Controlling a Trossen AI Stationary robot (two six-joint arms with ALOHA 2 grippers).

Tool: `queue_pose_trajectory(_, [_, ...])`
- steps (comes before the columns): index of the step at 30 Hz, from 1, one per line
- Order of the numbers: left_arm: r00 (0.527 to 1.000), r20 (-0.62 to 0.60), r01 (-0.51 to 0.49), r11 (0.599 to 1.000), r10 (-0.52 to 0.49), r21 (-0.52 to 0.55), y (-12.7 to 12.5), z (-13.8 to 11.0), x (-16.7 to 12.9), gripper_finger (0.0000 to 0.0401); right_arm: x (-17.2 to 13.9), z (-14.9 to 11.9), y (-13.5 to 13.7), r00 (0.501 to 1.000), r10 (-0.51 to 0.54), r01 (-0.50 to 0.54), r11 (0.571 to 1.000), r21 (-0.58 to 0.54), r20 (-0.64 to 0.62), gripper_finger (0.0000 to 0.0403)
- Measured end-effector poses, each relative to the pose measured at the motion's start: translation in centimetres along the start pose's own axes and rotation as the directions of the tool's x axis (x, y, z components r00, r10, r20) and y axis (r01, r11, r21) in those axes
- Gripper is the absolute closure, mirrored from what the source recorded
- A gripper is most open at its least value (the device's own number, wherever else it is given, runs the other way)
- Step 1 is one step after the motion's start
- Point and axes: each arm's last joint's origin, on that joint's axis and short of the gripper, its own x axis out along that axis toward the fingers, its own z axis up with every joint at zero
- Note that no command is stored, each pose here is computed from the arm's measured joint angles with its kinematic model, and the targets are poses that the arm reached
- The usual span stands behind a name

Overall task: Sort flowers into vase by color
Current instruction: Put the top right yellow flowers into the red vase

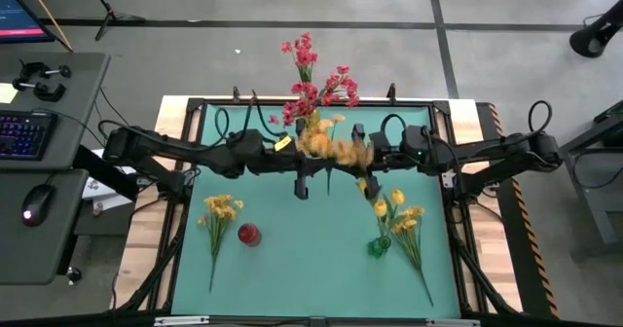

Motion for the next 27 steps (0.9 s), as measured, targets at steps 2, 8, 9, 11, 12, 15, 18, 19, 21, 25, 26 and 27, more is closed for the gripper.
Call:
queue_pose_trajectory(2, [1.0, -0.019, -0.003, 1.0, 0.003, 0.005, 0.1, 0.2, -0.2, 0.0385, -0.1, 0.1, 0.0, 1.0, -0.031, 0.031, 0.999, -0.015, 0.003, 0.0372])
queue_pose_trajectory(8, [0.991, -0.114, -0.058, 0.996, 0.065, 0.066, 0.6, 2.3, -2.2, 0.0396, -1.1, 1.1, 0.1, 0.993, -0.113, 0.115, 0.992, -0.057, 0.028, 0.0276])
queue_pose_trajectory(9, [0.987, -0.129, -0.084, 0.993, 0.095, 0.089, 0.8, 2.9, -2.8, 0.0397, -1.3, 1.5, 0.1, 0.993, -0.112, 0.115, 0.991, -0.075, 0.036, 0.026])
queue_pose_trajectory(11, [0.979, -0.134, -0.136, 0.983, 0.153, 0.126, 0.9, 4.4, -4.2, 0.0398, -1.8, 1.8, 0.2, 0.993, -0.114, 0.117, 0.988, -0.103, 0.031, 0.0231])
queue_pose_trajectory(12, [0.974, -0.14, -0.16, 0.977, 0.18, 0.142, 1.0, 5.2, -5.0, 0.0398, -2.0, 1.9, 0.3, 0.993, -0.118, 0.121, 0.986, -0.113, 0.028, 0.0218])
queue_pose_trajectory(15, [0.96, -0.141, -0.217, 0.962, 0.241, 0.166, 1.1, 7.6, -7.6, 0.0399, -2.8, 2.9, 0.5, 0.988, -0.141, 0.147, 0.982, -0.115, 0.063, 0.0192])
queue_pose_trajectory(18, [0.96, -0.151, -0.214, 0.966, 0.236, 0.144, 0.5, 9.6, -10.4, 0.04, -3.6, 3.7, 0.6, 0.984, -0.158, 0.167, 0.979, -0.121, 0.084, 0.0178])
queue_pose_trajectory(19, [0.964, -0.154, -0.201, 0.972, 0.219, 0.123, 0.2, 10.1, -11.2, 0.04, -3.8, 3.8, 0.7, 0.984, -0.161, 0.17, 0.978, -0.121, 0.082, 0.0176])
queue_pose_trajectory(21, [0.972, -0.161, -0.16, 0.985, 0.169, 0.071, -0.6, 10.5, -12.7, 0.04, -4.4, 4.2, 0.8, 0.981, -0.17, 0.18, 0.976, -0.124, 0.089, 0.0175])
queue_pose_trajectory(25, [0.979, -0.188, -0.086, 0.996, 0.082, -0.013, -2.9, 8.8, -14.6, 0.04, -5.2, 4.9, 0.9, 0.975, -0.194, 0.209, 0.965, -0.158, 0.108, 0.0174])
queue_pose_trajectory(26, [0.976, -0.206, -0.079, 0.997, 0.073, -0.021, -3.5, 7.8, -15.0, 0.04, -5.3, 4.9, 0.9, 0.975, -0.198, 0.212, 0.964, -0.16, 0.102, 0.0174])
queue_pose_trajectory(27, [0.973, -0.221, -0.079, 0.997, 0.072, -0.025, -4.2, 6.8, -15.3, 0.04, -5.4, 4.9, 1.0, 0.975, -0.198, 0.212, 0.964, -0.161, 0.1, 0.0174])
